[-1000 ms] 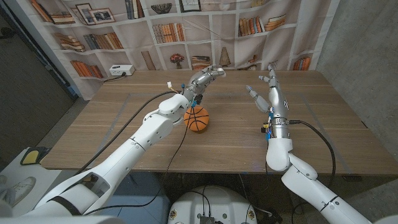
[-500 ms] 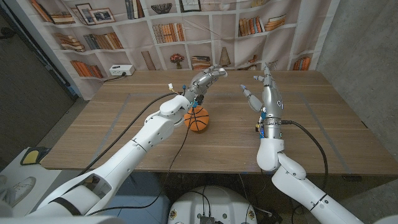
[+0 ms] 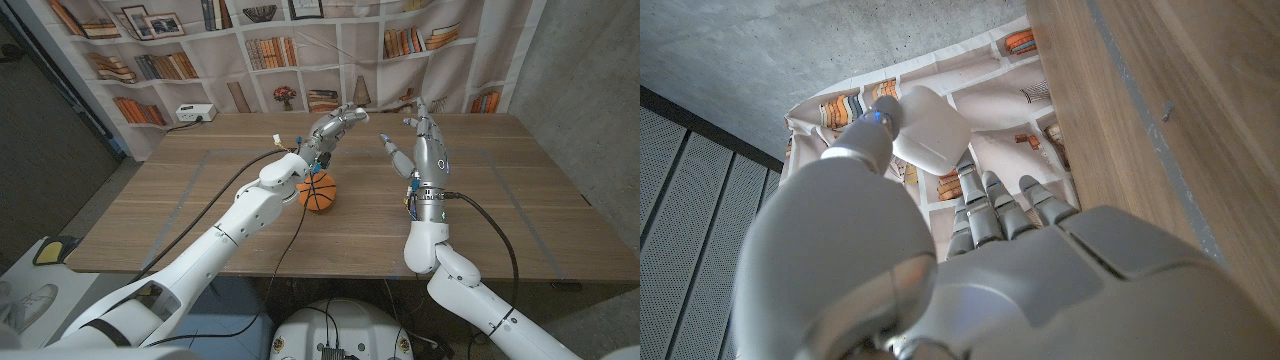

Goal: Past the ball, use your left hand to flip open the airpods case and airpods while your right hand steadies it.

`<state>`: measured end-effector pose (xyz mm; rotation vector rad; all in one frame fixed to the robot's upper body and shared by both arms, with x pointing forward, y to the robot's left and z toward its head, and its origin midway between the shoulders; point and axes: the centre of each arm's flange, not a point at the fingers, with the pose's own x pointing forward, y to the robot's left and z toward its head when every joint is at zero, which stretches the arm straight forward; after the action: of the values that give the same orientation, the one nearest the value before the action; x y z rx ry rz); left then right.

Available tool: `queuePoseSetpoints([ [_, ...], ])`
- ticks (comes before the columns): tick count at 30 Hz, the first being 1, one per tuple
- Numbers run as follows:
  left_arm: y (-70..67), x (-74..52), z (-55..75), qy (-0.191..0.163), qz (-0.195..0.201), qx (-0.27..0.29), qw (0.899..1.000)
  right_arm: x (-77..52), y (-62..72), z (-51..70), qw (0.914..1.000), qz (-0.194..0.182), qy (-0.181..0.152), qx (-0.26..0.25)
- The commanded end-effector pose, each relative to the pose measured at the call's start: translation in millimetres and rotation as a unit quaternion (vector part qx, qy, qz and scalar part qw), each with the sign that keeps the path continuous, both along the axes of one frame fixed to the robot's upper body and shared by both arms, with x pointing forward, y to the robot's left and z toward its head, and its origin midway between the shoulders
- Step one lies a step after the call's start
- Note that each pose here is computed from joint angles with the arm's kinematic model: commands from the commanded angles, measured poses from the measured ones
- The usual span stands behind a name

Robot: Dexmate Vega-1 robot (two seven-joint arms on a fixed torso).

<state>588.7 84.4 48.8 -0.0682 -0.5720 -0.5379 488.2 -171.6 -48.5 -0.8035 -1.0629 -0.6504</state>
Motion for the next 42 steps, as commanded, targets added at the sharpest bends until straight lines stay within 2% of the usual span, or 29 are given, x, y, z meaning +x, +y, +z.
queuePoseSetpoints([
  [1, -6.8, -6.2, -2.7, 0.001, -0.005, -0.014, 1.000, 0.7, 12.2, 1.0, 0.9991, -0.042, -0.007, -0.002],
  [3, -7.6, -6.8, -3.1, 0.000, 0.000, -0.018, 1.000, -0.9, 15.3, 1.4, 0.9981, -0.059, -0.014, -0.008],
  [8, -10.2, -7.0, -4.0, 0.004, -0.004, -0.023, 1.000, -1.8, 21.0, 1.6, 0.9971, -0.074, -0.015, -0.005],
  [17, -15.1, -9.8, -6.3, 0.008, -0.014, -0.028, 0.999, 0.2, 25.8, -0.1, 0.9973, -0.073, -0.012, 0.002],
  [34, -22.6, -15.5, -14.8, 0.020, -0.028, -0.044, 0.998, 2.2, 38.4, 2.6, 0.9935, -0.109, 0.005, 0.032],
  [42, -25.5, -15.8, -17.8, 0.021, -0.033, -0.049, 0.998, 4.9, 43.2, 1.5, 0.9935, -0.110, 0.009, 0.028],
])
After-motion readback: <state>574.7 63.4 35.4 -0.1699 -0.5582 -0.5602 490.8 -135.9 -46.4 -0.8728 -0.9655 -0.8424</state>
